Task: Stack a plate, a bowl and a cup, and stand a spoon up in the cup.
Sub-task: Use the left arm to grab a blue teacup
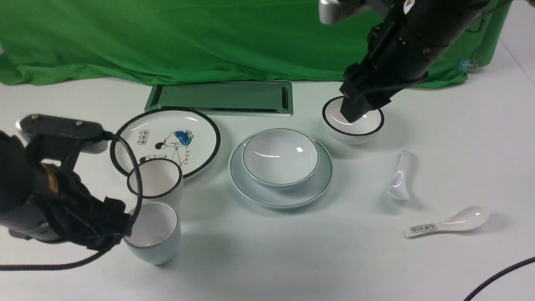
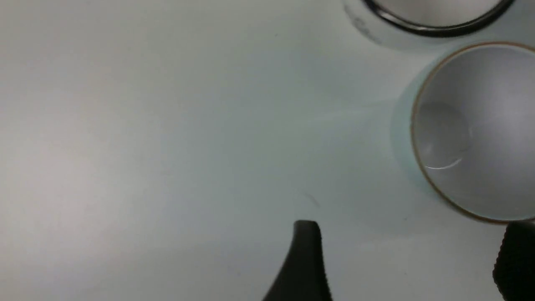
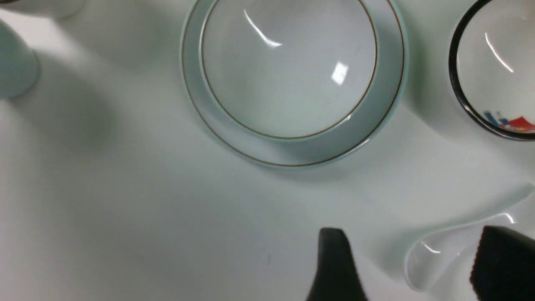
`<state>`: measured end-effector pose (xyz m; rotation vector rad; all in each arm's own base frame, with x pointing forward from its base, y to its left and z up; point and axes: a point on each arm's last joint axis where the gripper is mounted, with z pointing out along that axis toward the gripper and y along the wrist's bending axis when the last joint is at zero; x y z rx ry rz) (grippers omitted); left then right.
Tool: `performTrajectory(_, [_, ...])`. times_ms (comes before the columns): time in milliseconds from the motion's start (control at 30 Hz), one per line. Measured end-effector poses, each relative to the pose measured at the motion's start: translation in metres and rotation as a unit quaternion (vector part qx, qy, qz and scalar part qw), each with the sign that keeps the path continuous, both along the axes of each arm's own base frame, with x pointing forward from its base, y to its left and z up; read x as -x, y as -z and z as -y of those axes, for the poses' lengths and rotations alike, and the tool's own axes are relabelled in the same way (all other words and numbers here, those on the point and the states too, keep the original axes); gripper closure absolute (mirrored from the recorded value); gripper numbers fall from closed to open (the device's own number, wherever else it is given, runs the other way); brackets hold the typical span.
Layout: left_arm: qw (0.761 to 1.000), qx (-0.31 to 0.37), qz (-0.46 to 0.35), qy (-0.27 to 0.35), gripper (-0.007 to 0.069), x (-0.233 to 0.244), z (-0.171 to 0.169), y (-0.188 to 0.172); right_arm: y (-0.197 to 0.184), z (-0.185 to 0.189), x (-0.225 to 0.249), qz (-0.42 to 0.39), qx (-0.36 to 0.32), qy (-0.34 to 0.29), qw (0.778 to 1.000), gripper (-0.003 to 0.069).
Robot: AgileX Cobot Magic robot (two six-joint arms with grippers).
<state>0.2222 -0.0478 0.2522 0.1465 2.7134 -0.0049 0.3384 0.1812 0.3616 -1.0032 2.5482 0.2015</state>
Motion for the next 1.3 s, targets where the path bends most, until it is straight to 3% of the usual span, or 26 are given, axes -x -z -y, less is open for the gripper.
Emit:
performTrajectory(100, [0.999,0.029,-0.002,-0.022,0.0147,-0.015,-0.002,0.019,0.000,0.005,0.009,-0.002,0.007,-0.003,1.000,0.0235])
performTrajectory(533, [0.998,0.061,0.017,-0.028,0.0333,-0.031,0.005,0.032,0.009,0.006,0.010,-0.012,0.017,-0.008,1.000,0.0251])
performTrajectory(1000, [0.997,0.082,0.001,-0.010,0.0363,-0.040,0.012,0.046,0.009,0.005,0.008,0.000,0.016,-0.016,1.000,0.0277])
performTrajectory(1100, [0.997,0.078,-0.015,-0.001,0.0412,-0.040,0.013,0.050,0.009,0.005,0.008,0.000,0.016,-0.017,1.000,0.0277])
performTrajectory(1233, [0.997,0.072,-0.026,0.018,0.0600,-0.041,0.014,0.042,0.009,0.006,0.009,-0.008,0.020,-0.018,1.000,0.0277])
performTrajectory(1300, [0.997,0.070,-0.025,0.029,0.0622,-0.041,0.014,0.036,0.009,0.006,0.010,-0.010,0.021,-0.018,1.000,0.0277])
